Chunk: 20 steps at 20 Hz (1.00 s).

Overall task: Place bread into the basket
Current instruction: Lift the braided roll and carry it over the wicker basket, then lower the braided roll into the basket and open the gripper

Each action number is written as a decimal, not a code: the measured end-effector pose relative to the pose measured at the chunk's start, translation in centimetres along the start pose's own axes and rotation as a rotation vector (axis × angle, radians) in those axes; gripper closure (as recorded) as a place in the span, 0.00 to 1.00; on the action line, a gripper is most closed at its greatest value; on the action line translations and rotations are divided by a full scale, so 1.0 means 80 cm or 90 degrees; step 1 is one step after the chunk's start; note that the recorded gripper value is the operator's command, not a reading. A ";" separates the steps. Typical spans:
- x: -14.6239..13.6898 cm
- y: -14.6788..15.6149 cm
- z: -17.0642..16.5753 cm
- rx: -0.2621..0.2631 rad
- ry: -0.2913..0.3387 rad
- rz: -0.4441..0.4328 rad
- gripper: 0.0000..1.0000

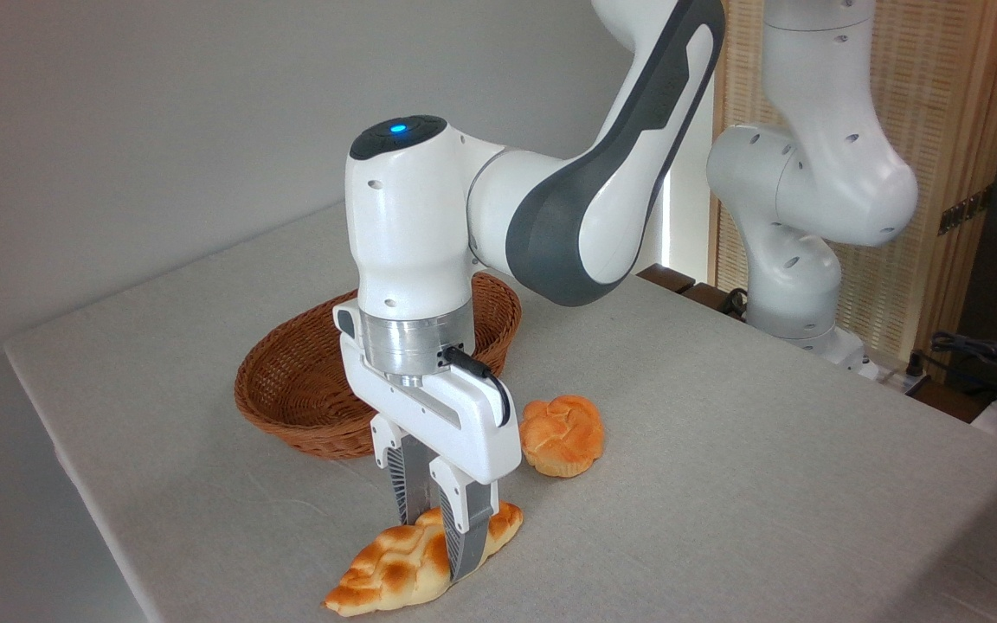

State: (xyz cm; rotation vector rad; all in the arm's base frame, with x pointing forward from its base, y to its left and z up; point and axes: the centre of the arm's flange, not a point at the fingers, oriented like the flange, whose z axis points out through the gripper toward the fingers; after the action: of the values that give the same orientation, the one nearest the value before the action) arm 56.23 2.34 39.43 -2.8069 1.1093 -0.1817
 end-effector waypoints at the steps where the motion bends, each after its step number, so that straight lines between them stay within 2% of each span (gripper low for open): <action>1: 0.000 0.000 0.000 0.000 0.000 0.000 0.59; 5: 0.006 -0.013 -0.026 0.003 0.002 -0.006 0.59; 8: 0.016 -0.025 -0.092 -0.028 -0.031 -0.010 0.59; 10: 0.029 -0.014 -0.144 -0.056 -0.037 -0.004 0.59; 13: 0.055 0.037 -0.195 -0.072 -0.043 -0.004 0.59; 17: 0.104 0.127 -0.192 -0.089 -0.075 -0.006 0.54; 19: 0.125 0.173 -0.176 -0.095 -0.089 0.006 0.44; 20: 0.133 0.192 -0.168 -0.096 -0.091 0.013 0.28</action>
State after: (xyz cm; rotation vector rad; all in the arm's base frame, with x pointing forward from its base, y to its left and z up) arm 51.54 -17.00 51.03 -2.8814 1.1636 0.1083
